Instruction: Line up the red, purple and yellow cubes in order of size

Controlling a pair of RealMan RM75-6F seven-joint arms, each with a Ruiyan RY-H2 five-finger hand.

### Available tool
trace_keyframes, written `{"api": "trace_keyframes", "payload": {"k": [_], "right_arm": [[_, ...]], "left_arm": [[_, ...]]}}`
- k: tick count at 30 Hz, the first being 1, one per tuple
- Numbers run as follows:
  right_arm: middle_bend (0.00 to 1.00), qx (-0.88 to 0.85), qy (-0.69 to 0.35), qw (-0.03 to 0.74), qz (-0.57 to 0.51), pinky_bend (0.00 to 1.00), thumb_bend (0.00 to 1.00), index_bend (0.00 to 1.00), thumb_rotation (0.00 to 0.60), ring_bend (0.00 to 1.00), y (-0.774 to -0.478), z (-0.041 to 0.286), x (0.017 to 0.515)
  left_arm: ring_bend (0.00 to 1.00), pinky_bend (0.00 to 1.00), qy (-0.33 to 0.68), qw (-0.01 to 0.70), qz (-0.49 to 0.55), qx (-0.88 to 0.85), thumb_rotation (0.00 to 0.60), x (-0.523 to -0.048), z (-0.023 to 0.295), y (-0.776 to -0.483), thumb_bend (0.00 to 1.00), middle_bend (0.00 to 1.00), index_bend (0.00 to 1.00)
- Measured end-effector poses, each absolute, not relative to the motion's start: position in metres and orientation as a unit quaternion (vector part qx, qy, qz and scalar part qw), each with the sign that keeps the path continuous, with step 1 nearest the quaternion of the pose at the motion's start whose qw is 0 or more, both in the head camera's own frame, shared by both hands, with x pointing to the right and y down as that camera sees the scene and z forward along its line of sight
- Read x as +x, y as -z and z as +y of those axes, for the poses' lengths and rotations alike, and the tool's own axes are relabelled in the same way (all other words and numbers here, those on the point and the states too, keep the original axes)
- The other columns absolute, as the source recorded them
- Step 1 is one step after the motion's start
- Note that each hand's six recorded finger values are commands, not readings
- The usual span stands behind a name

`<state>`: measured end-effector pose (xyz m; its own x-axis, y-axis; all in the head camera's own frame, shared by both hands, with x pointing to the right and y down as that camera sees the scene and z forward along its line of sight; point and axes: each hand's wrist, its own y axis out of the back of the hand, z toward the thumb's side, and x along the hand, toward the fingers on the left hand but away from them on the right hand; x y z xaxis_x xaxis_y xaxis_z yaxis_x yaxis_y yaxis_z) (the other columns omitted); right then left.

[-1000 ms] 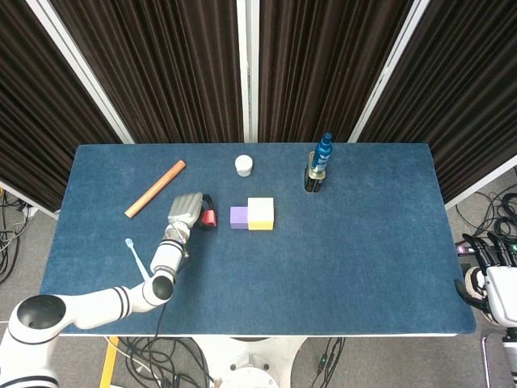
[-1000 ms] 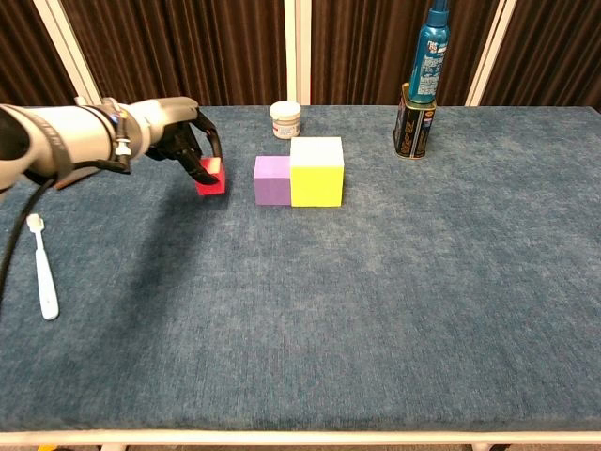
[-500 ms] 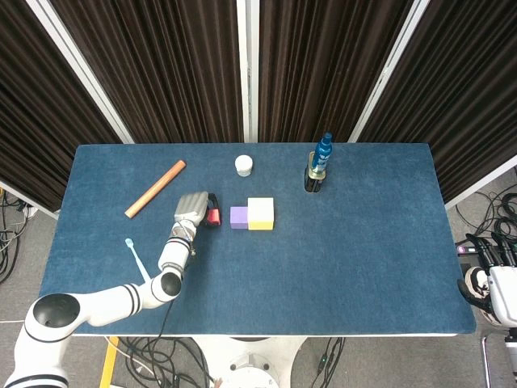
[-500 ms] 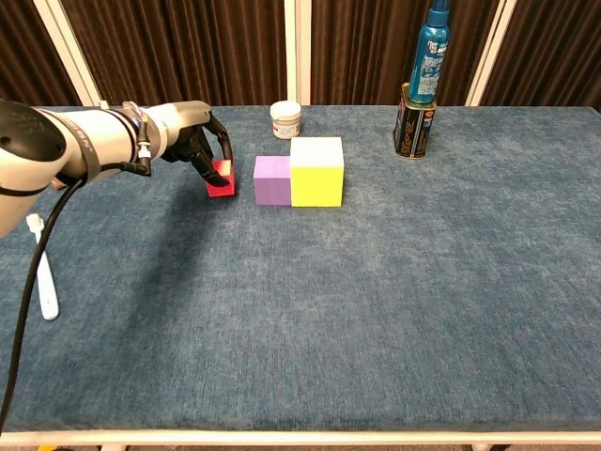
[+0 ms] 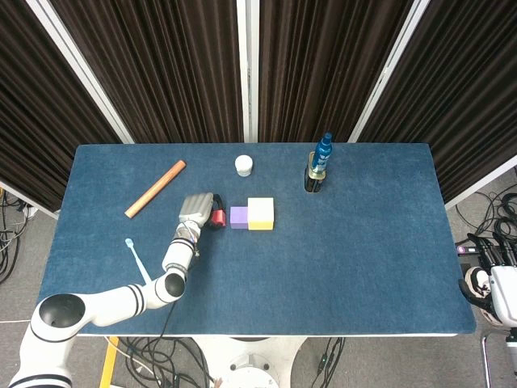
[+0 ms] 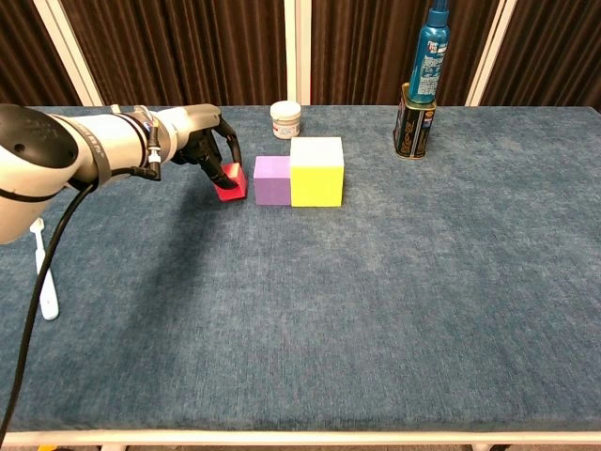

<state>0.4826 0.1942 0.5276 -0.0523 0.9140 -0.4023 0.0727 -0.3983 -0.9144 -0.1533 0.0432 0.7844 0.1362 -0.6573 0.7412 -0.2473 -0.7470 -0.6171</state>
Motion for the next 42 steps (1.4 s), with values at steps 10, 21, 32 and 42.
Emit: {"api": "trace_keyframes", "payload": {"k": [10, 21, 32, 42], "right_arm": [[0.17, -0.588, -0.593, 0.354, -0.42, 0.11, 0.22, 0.11, 0.6, 0.02, -0.527, 0.196, 0.484], [0.17, -0.594, -0.588, 0.357, -0.417, 0.11, 0.22, 0.11, 0.6, 0.02, -0.529, 0.193, 0.481], [0.17, -0.593, -0.589, 0.358, -0.416, 0.11, 0.23, 0.11, 0.6, 0.02, -0.528, 0.194, 0.48], [0.17, -0.588, -0.596, 0.357, -0.414, 0.11, 0.22, 0.11, 0.6, 0.02, -0.527, 0.192, 0.479]], "left_arm": [[1.0, 1.0, 0.576, 0.18, 0.303, -0.737, 0.6, -0.149, 0.047, -0.782, 0.29, 0.96, 0.48], [0.99, 1.0, 0.563, 0.202, 0.313, -0.737, 0.6, -0.164, 0.043, -0.762, 0.29, 0.94, 0.22], [0.99, 1.0, 0.592, 0.269, 0.294, -0.701, 0.6, -0.187, 0.04, -0.776, 0.16, 0.93, 0.19], [0.99, 1.0, 0.594, 0.29, 0.285, -0.694, 0.6, -0.176, 0.036, -0.795, 0.14, 0.93, 0.19]]}}
